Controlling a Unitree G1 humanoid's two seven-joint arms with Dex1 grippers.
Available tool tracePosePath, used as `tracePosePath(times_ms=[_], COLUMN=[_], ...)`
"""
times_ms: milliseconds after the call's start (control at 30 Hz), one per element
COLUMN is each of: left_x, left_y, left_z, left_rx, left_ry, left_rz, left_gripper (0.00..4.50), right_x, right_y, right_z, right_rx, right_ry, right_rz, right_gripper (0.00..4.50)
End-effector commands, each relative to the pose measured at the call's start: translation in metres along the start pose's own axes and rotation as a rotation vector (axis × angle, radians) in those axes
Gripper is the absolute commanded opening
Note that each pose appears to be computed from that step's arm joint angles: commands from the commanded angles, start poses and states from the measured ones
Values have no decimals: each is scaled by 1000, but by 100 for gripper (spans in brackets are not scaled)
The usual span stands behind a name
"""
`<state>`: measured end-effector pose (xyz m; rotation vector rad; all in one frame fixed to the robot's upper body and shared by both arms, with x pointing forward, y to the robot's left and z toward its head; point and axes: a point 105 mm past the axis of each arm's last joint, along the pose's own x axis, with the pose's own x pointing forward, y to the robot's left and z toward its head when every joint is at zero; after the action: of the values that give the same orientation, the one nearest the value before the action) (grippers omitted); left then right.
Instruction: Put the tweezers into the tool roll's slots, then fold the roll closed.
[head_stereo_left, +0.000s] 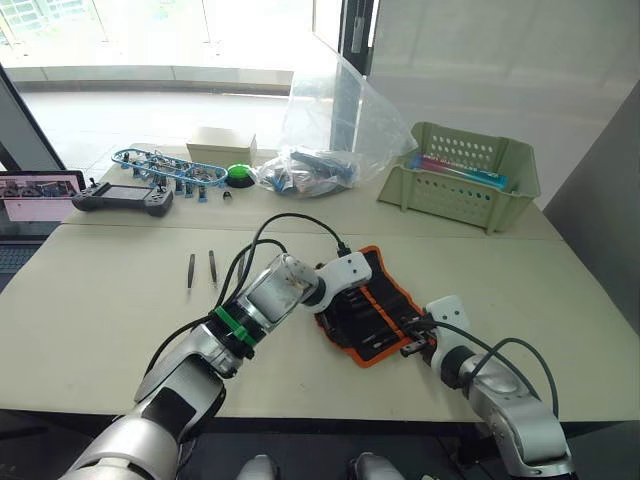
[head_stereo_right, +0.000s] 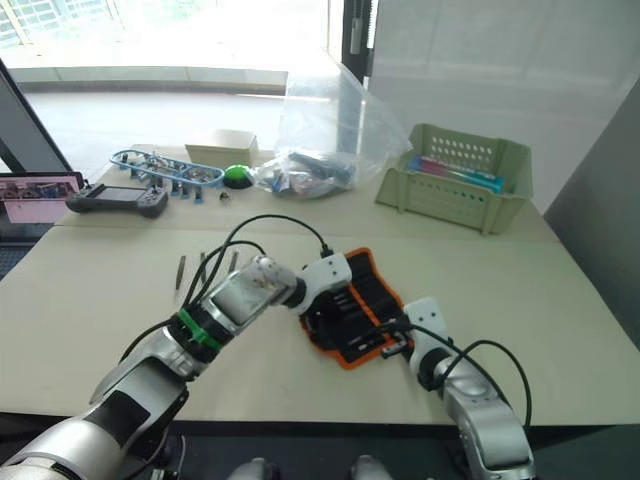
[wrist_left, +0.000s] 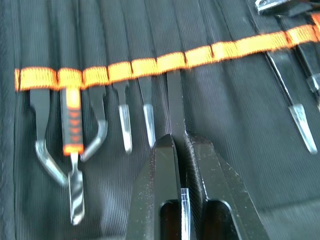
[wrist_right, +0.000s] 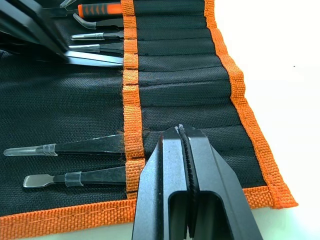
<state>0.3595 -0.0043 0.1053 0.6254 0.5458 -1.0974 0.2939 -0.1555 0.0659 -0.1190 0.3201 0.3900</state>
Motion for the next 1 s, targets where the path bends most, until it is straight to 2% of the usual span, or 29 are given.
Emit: tracePosePath(times_ms=[33, 300, 500, 567, 667, 867, 933, 1000], left_x=[8, 34, 33, 26, 11, -36, -58, -78], left_y=[5, 9, 12, 14, 15, 13, 14, 19], left_z=[11, 8, 8, 12, 16, 26, 24, 17], left_rx=[56, 45, 40, 34, 51, 46, -4, -62], left_ry=[-47, -107, -124, -140, -157, -224, -257, -280], left_rz=[24, 49, 48, 40, 27, 17, 25, 57], left_gripper=[3, 3, 3, 80, 168, 363, 431, 447], right_x=[-1, -2, -2, -1, 0, 3, 5, 6], right_y=[15, 17, 16, 15, 14, 11, 11, 11], right_z=[-40, -38, -37, -38, -38, -40, -40, -41], right_rx=[53, 55, 56, 57, 62, 67, 65, 63], right_ry=[161, 156, 154, 153, 154, 167, 177, 188], right_rz=[49, 55, 52, 45, 35, 29, 35, 42], right_gripper=[0, 0, 0, 0, 0, 0, 0, 0])
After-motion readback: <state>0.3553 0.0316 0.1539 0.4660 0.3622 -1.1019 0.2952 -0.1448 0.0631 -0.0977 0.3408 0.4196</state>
